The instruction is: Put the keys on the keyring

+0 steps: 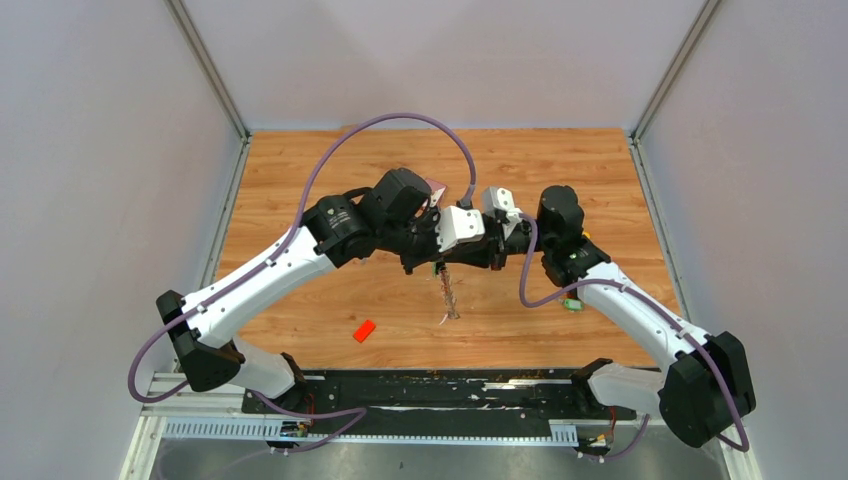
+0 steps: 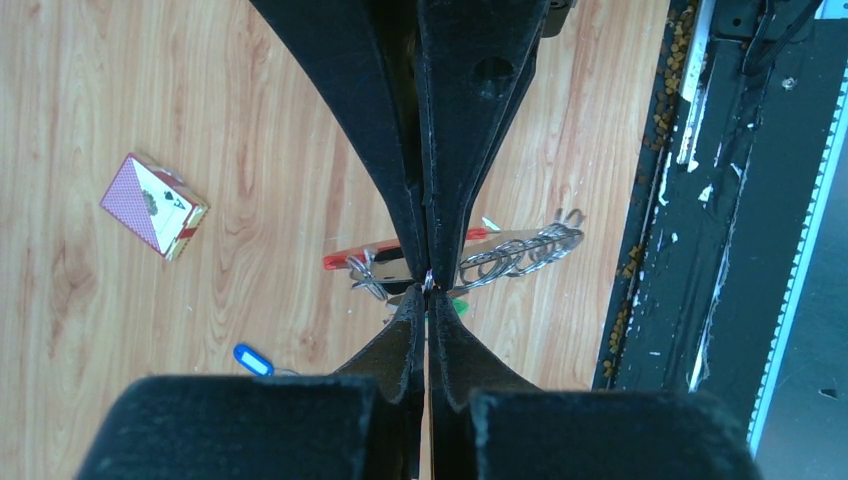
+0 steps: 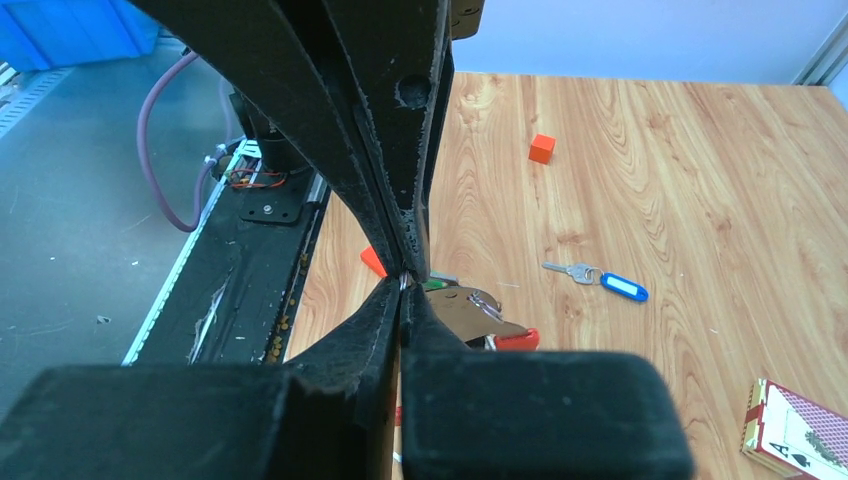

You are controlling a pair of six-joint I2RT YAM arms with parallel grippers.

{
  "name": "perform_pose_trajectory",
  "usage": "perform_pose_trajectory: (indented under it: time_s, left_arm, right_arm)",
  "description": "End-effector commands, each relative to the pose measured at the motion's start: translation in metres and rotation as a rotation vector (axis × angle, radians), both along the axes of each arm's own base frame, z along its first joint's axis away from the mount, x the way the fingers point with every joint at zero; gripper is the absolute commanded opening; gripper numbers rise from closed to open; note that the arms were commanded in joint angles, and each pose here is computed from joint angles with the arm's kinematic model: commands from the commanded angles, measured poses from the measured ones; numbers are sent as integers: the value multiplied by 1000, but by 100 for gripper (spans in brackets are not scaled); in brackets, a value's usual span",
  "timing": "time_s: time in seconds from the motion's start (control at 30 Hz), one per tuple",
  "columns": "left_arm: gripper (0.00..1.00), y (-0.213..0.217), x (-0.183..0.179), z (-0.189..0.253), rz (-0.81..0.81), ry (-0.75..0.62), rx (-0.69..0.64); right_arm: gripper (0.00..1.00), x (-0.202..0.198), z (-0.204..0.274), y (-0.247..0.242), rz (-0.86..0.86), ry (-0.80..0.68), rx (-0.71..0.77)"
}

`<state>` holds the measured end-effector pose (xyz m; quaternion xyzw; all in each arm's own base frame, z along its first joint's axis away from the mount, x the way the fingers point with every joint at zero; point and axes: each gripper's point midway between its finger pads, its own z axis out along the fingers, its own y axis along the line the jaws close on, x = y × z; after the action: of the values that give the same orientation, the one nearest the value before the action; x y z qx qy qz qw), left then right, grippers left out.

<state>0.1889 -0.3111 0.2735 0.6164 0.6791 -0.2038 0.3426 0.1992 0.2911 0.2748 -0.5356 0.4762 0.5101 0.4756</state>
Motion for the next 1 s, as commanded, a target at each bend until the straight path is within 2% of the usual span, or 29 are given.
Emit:
perform_pose_trajectory:
  time_s: [0.0,0.1,0.13,0.27,0.4,0.6,0.97]
  left_arm:
    - [0,-8,-2,11,-18,-17,-60]
    - [0,-7,-3,11,-32,-32,-66]
    - [3,-6,-3,11,-41,-43,-67]
    - [28,1,-4,17,-77,-115,-103]
    - [37,10,0,25,-93,-212,-146]
    - [38,10,4,26,-121,-315,-216]
    - [33,-5,-6,0,-175,-224,-234]
  right_arm:
    - [0,1,11,2,5,-52,21]
    - [0,3,13,1,-8,-62,13]
    - [0,3,14,0,-16,-69,11]
    - [0,3,20,-5,-25,-90,17]
    - [0,0,25,-9,-14,-101,25]
    - [0,0,27,-11,-14,-101,28]
    - [0,3,26,-12,-25,-98,26]
